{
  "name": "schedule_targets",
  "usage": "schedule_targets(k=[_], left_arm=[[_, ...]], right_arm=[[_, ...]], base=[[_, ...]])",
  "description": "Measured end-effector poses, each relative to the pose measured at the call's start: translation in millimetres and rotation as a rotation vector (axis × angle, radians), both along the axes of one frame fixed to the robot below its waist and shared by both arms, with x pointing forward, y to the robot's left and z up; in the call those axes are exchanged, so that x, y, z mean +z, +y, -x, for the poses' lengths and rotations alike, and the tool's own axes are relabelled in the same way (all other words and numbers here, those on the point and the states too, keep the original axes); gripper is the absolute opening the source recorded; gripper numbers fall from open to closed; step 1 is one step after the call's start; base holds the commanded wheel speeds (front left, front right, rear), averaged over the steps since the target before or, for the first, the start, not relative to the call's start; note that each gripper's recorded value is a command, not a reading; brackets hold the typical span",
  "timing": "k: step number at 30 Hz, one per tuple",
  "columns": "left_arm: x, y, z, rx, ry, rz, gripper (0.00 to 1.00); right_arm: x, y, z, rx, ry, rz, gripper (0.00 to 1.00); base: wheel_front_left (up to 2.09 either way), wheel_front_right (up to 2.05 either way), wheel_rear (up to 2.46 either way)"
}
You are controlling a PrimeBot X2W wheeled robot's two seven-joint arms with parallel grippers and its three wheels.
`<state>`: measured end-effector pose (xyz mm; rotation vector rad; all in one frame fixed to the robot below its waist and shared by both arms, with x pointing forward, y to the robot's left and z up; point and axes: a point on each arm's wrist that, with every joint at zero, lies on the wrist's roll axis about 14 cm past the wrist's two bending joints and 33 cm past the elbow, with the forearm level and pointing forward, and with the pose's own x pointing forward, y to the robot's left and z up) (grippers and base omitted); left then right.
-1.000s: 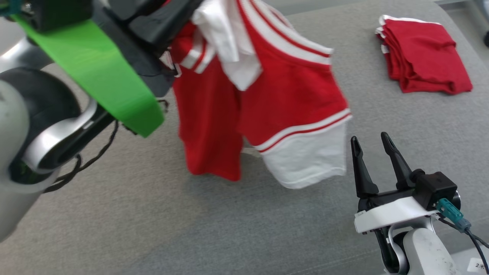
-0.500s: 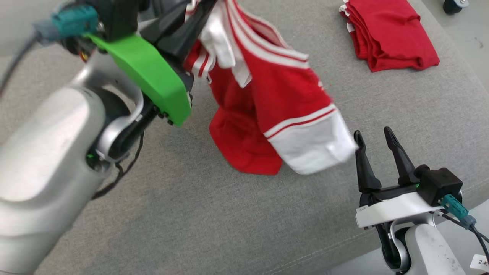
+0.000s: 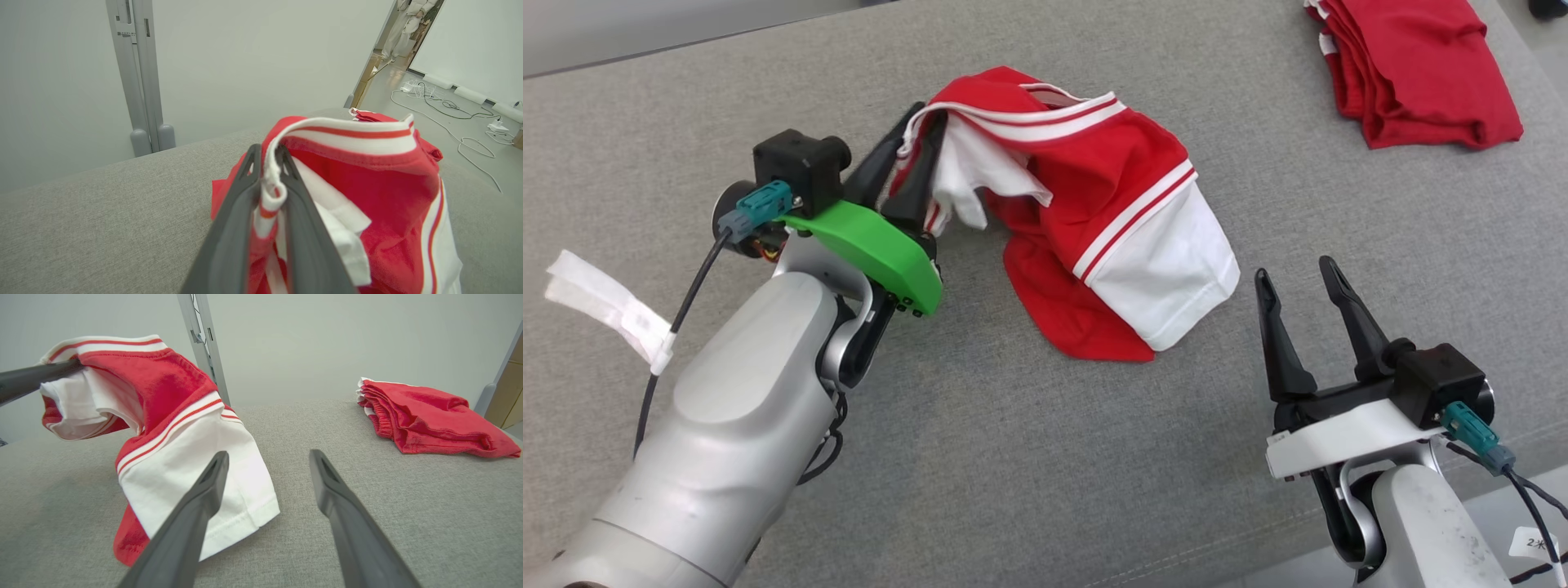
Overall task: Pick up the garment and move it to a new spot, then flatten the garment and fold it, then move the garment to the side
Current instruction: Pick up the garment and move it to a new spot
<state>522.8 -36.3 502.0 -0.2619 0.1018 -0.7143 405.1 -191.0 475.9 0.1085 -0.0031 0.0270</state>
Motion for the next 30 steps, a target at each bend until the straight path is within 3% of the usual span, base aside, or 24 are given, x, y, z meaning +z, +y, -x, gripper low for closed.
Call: schedule_targets(k=[9,21,30], left_arm=[[20,40,14,0.167,-0.047,0.065,1.00],[10,109,129,0.399,-0.050,0.102,1.00],[-4,197,190,0.681,-0.066,-0.009,1.00]], right_arm=[[6,-3,14,-0.009,-0.010,0.031,1.00],[14,-18,48,-0.050,-0.026,0.083,1.00],[14,7,52,0.031,-0.031,0.081,1.00]], base=[[0.00,0.00,0.00],[0.00,0.00,0.00],[0.00,0.00,0.00]])
